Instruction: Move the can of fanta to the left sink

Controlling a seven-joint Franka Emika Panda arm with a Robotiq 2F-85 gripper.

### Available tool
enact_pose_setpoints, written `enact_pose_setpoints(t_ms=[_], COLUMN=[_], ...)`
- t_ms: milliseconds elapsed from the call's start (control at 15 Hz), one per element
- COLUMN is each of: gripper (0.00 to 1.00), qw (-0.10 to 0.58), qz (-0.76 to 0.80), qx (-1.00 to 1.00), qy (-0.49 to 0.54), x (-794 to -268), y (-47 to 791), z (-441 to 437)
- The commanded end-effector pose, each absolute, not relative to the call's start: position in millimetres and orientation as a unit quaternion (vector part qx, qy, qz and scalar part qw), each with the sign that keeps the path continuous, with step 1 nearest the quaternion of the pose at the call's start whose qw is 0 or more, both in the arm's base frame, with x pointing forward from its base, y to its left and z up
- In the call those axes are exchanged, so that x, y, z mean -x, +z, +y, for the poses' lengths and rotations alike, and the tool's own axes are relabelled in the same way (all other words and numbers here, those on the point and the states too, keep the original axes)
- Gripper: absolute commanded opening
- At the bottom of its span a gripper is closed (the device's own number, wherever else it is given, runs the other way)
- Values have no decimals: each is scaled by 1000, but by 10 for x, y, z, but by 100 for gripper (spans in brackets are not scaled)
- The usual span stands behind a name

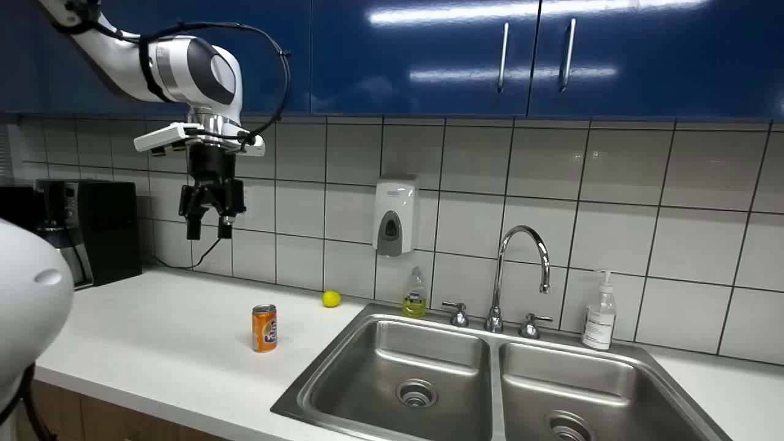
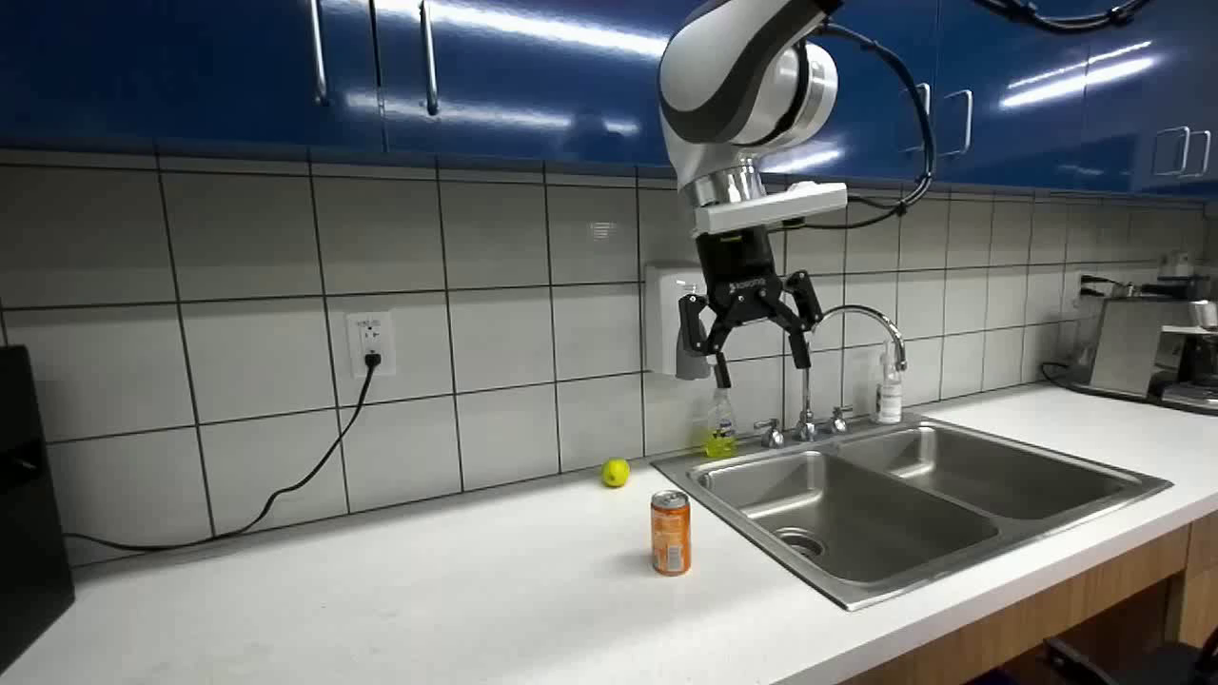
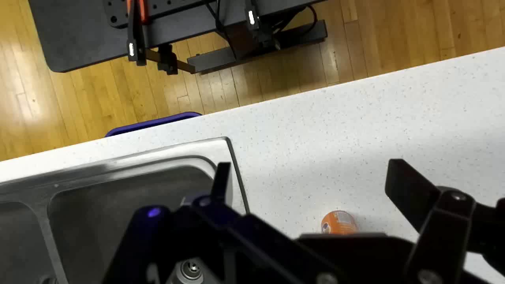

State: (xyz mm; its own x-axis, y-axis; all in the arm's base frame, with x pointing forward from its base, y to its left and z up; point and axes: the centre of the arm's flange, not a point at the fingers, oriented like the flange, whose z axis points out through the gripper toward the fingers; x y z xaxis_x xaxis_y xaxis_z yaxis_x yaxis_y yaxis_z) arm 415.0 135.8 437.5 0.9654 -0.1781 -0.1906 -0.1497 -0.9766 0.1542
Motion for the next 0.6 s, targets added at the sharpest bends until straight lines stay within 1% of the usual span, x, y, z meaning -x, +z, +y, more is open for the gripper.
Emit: enact_pose_setpoints(t_ms=[0,200,533], gripper=[100,100,100], qw=[69,66,31], qz=[-83,-75,-6], qx=[-989,-990,-997], qy=[-102,-101,-74], x=[-4151,-4142,-4110], y=[4373,4365,4324], z=[1358,1353,1311])
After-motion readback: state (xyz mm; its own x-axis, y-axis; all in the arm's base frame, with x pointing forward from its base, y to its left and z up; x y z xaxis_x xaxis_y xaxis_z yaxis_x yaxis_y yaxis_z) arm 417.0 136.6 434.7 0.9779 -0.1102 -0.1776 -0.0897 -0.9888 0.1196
